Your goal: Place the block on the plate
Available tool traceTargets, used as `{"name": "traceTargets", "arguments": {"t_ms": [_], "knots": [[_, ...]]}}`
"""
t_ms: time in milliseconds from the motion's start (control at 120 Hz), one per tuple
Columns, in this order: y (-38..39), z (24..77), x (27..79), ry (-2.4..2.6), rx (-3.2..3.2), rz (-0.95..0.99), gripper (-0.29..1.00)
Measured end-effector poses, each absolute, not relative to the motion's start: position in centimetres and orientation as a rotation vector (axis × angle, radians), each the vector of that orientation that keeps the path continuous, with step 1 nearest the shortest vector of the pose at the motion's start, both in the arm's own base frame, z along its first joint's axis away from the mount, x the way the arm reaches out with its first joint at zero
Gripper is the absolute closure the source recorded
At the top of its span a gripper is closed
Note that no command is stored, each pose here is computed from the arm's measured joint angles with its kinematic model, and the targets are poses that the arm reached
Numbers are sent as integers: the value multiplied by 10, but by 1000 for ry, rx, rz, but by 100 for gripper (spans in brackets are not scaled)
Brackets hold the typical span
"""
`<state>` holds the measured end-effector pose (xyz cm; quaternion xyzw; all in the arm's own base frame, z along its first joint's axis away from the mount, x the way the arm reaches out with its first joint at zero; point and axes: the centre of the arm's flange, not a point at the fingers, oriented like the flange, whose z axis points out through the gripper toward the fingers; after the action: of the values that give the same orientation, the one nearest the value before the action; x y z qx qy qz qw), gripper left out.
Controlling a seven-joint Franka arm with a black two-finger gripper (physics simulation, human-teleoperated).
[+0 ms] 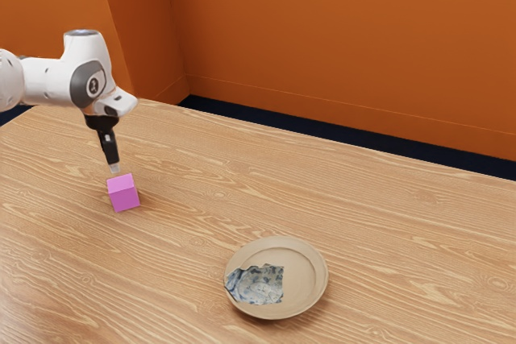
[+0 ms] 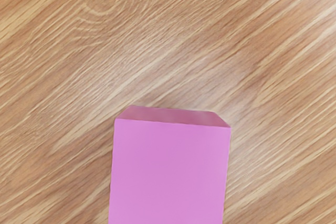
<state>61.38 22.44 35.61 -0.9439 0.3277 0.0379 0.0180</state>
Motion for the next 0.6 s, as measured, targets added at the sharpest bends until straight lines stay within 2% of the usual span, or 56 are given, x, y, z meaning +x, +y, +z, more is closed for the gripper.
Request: {"name": "traceTargets", "arguments": {"t_ms": [300, 600], "knots": [[219, 309, 612, 1182, -2891, 140, 0], [223, 277, 621, 1205, -2860, 77, 0]]}}
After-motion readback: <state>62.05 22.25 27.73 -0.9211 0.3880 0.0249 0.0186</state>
